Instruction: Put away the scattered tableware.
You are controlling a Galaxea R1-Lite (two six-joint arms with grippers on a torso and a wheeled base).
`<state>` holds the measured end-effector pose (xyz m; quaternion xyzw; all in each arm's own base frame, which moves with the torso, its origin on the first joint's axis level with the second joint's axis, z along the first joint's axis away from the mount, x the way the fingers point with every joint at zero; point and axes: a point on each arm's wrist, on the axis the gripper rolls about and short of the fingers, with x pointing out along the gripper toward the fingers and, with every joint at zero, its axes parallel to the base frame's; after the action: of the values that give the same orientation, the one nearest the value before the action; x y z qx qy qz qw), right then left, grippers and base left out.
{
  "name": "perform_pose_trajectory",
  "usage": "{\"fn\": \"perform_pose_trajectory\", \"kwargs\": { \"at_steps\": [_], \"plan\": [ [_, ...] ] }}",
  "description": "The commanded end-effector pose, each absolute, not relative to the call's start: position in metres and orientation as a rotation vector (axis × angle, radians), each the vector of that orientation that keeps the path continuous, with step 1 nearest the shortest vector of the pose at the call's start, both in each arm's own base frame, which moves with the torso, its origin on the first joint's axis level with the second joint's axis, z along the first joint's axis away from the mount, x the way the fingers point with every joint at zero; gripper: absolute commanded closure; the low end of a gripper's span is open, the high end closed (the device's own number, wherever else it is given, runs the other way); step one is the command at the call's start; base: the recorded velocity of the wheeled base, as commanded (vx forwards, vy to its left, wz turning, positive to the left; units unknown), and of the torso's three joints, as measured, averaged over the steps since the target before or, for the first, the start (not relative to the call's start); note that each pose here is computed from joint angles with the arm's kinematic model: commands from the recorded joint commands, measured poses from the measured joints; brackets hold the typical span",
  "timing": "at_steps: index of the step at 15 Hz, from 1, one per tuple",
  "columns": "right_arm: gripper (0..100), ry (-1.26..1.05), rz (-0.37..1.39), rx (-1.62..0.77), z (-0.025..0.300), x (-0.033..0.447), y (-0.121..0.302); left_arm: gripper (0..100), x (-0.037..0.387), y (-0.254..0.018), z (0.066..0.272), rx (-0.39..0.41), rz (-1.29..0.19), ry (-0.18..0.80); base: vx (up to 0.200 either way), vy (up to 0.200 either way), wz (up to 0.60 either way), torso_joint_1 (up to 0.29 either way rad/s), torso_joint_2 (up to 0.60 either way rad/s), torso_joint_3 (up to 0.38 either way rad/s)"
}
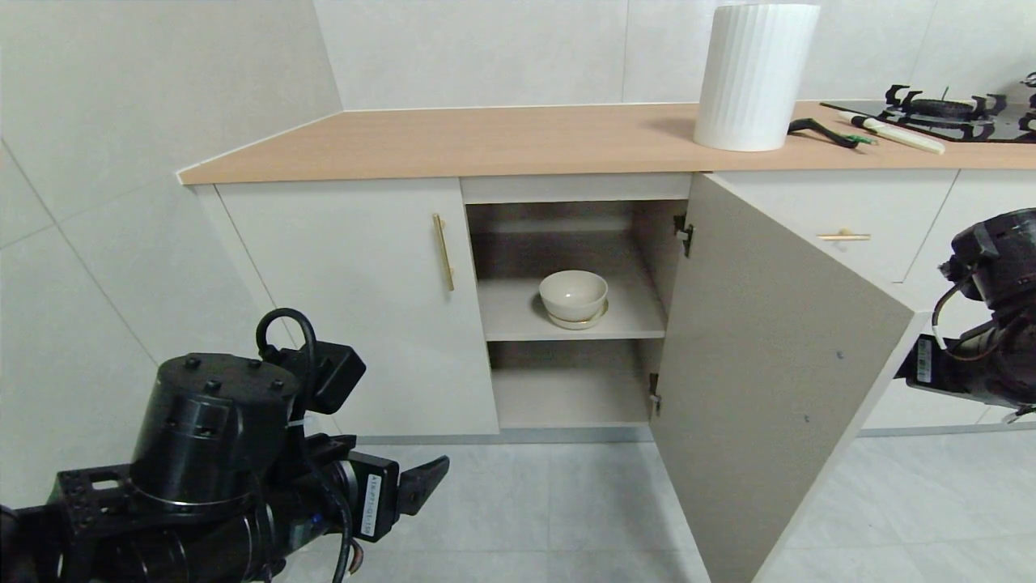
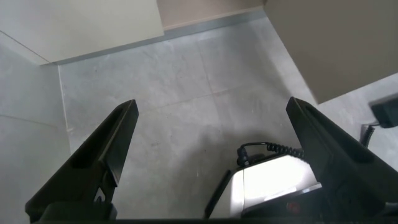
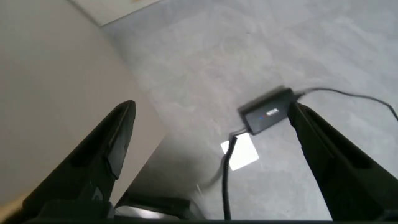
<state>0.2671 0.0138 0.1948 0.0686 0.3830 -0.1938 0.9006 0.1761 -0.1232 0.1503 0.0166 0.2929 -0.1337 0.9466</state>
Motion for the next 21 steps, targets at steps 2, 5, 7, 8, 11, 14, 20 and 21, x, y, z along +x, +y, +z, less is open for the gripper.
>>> {"fn": "perform_pose_trajectory", "kwargs": {
  "at_steps": [2, 5, 7, 8, 11, 14, 20, 21],
  "plan": [
    [0, 0.808, -0.335, 0.136, 0.184, 0.265, 0.036, 0, 0.176, -0.123, 0.151, 0.032, -0.272, 0.594, 0.0, 0.0, 0.0, 0.0, 0.0, 0.0],
    [0, 0.839, -0.239, 0.149, 0.177, 0.266, 0.063, 0, 0.176, -0.123, 0.151, 0.031, -0.272, 0.591, 0.0, 0.0, 0.0, 0.0, 0.0, 0.0],
    [0, 0.829, -0.156, 0.149, 0.172, 0.272, 0.081, 0, 0.176, -0.123, 0.151, 0.031, -0.272, 0.591, 0.0, 0.0, 0.0, 0.0, 0.0, 0.0],
    [0, 0.823, -0.111, 0.145, 0.167, 0.277, 0.093, 0, 0.176, -0.123, 0.151, 0.031, -0.272, 0.594, 0.0, 0.0, 0.0, 0.0, 0.0, 0.0],
    [0, 0.779, -0.038, 0.138, 0.151, 0.299, 0.119, 0, 0.176, -0.123, 0.152, 0.029, -0.272, 0.59, 0.0, 0.0, 0.0, 0.0, 0.0, 0.0],
    [0, 0.726, 0.045, 0.159, 0.146, 0.312, 0.143, 0, 0.177, -0.124, 0.151, 0.03, -0.272, 0.593, 0.0, 0.0, 0.0, 0.0, 0.0, 0.0],
    [0, 0.715, 0.128, 0.25, 0.134, 0.319, 0.161, 0, 0.177, -0.124, 0.15, 0.034, -0.272, 0.597, 0.0, 0.0, 0.0, 0.0, 0.0, 0.0],
    [0, 0.716, 0.131, 0.255, 0.132, 0.319, 0.163, 0, 0.177, -0.124, 0.15, 0.034, -0.272, 0.597, 0.0, 0.0, 0.0, 0.0, 0.0, 0.0]
  ]
}}
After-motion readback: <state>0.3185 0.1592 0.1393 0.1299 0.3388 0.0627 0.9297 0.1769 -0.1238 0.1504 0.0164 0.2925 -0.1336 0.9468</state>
